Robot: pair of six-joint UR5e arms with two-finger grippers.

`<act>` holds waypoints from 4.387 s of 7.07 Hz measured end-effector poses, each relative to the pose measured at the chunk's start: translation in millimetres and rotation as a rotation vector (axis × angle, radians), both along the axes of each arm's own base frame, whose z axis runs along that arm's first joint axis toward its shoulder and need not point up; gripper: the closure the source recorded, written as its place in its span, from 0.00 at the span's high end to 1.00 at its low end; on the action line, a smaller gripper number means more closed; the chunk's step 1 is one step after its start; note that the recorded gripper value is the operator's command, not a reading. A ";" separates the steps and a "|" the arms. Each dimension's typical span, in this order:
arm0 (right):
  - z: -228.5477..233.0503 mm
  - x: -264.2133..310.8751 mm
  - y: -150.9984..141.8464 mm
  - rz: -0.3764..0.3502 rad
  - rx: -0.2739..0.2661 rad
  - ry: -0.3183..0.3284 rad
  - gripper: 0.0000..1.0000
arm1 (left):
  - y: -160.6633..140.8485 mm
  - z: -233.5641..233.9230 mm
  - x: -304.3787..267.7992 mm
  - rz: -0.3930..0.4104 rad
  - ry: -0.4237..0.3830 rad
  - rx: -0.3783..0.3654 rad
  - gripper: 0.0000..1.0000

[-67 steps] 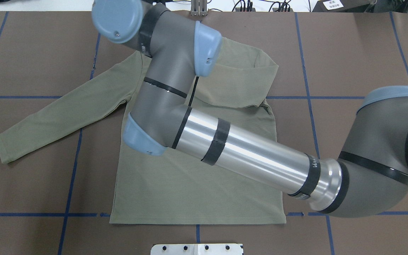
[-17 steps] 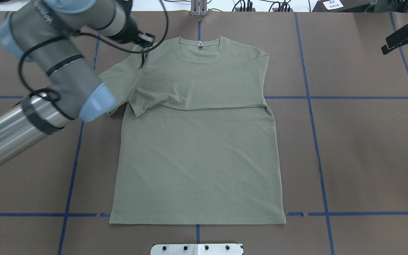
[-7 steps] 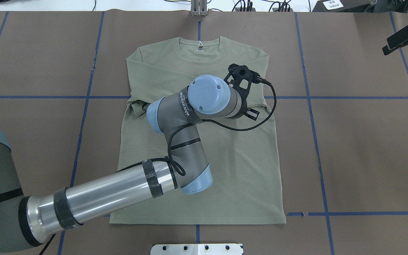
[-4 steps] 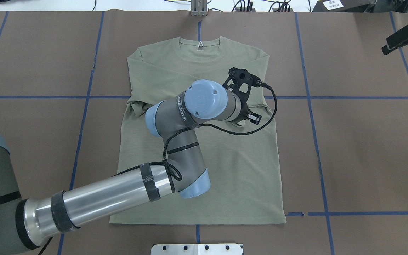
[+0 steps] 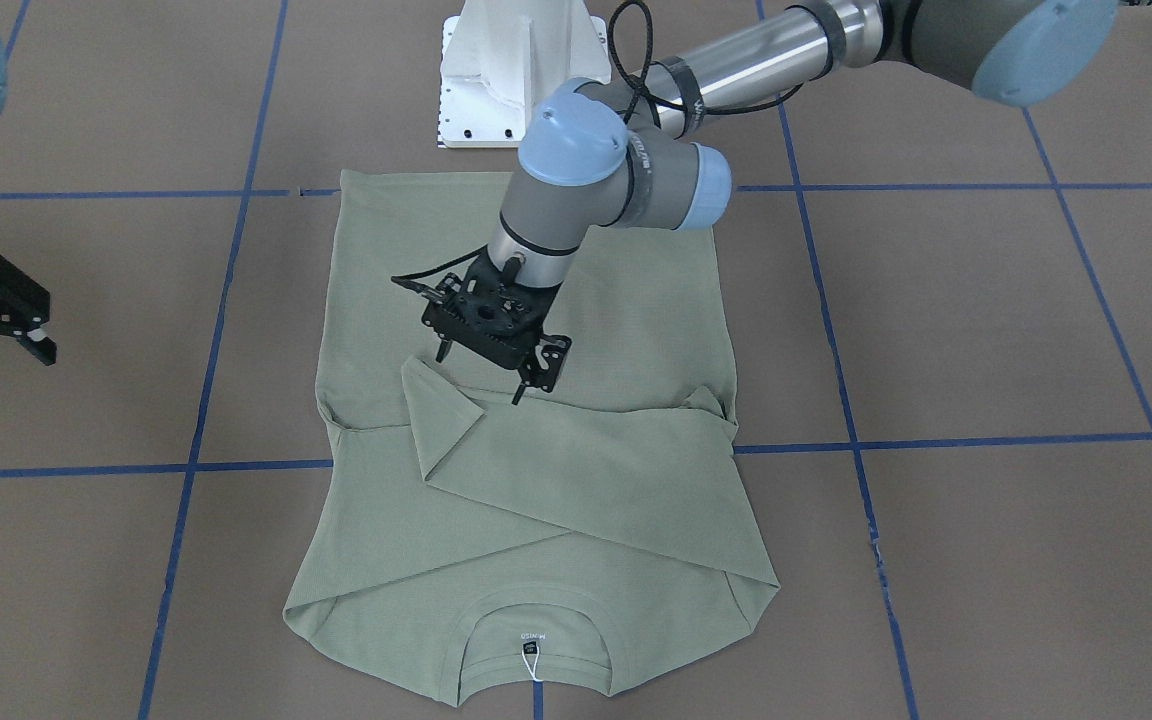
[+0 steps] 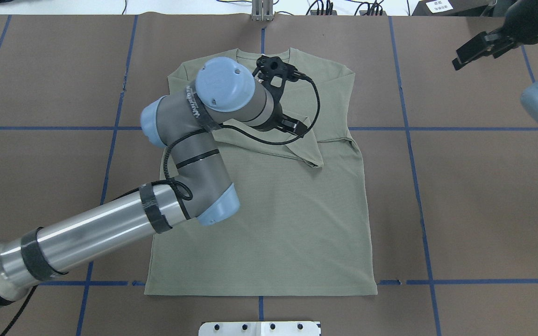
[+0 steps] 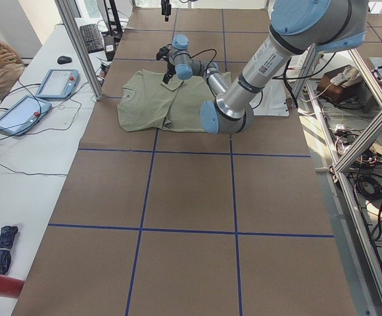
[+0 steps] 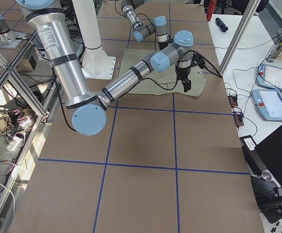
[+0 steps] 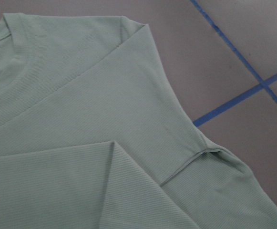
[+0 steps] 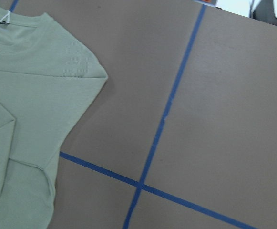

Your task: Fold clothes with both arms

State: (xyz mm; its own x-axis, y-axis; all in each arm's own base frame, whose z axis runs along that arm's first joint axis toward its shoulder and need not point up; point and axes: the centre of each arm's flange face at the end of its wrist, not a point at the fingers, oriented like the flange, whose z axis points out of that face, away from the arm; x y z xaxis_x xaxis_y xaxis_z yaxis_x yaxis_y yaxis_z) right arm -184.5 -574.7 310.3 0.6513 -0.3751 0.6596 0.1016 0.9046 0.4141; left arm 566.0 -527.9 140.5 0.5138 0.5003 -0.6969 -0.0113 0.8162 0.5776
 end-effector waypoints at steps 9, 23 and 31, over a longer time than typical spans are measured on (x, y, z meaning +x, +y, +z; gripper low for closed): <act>-95.6 -372.2 40.1 0.246 0.033 0.240 0.77 | -29.6 151.1 -224.6 0.148 -0.134 0.229 1.00; -79.0 -450.3 78.9 0.218 0.065 0.339 0.00 | -29.0 154.6 -221.4 0.149 -0.133 0.218 1.00; -33.4 -353.6 32.8 0.112 0.189 0.430 0.00 | -26.7 149.9 -220.5 0.133 -0.115 0.199 1.00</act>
